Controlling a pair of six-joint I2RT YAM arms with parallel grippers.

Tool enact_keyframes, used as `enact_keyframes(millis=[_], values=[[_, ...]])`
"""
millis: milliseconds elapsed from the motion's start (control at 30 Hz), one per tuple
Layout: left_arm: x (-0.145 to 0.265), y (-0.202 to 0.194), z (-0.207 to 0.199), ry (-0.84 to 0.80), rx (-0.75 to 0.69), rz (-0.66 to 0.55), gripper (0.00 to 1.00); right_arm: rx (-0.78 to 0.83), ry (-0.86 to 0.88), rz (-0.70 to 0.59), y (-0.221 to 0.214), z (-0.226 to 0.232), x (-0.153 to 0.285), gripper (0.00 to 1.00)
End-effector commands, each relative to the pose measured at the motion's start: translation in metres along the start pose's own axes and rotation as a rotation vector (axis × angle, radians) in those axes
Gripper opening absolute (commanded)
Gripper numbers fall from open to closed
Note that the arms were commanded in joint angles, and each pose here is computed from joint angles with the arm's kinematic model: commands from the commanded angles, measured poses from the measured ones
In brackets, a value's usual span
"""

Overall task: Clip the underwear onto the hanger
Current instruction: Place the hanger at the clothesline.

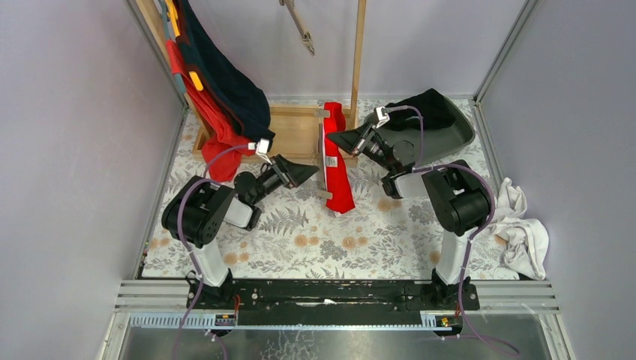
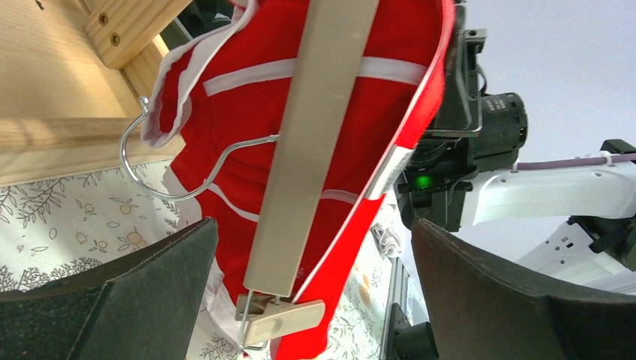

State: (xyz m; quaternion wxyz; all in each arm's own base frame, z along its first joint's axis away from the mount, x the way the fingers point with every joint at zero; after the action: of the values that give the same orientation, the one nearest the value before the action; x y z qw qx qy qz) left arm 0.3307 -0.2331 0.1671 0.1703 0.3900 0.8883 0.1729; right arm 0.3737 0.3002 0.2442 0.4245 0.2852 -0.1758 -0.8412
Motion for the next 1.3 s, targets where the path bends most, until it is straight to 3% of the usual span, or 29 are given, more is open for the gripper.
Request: enact_keyframes(millis=[0,733,1267], values=[[-0.009,-0.001,-0.015,-0.083,-0.057,0.007,1.0,0.116,0.203,-0.06,0.031,0.066,-0.006,0.0],[-0.029,-0.026,-0.021,-0.132,-0.068,0.075,0.98,0.117,0.263,-0.076,0.042,0.097,-0.007,0.0],[-0.031,-0.023,-0.038,-0.158,-0.131,0.027,0.52,0.108,0.242,-0.081,0.04,0.093,-0.002,0.0]])
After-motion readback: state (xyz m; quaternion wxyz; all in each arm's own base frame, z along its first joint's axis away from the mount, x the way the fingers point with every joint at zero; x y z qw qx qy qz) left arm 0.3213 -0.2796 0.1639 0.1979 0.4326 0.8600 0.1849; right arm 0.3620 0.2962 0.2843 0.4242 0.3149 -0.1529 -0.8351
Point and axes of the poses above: each gripper's point midway between its finger pads, its own x axis back along the fingers, its own z axis along the line the jaws close on, y = z × x, the point moved 1 cm from there along x, back along the fingers, and after that the axes turned 8 degrees about x, right-handed, at the moved point
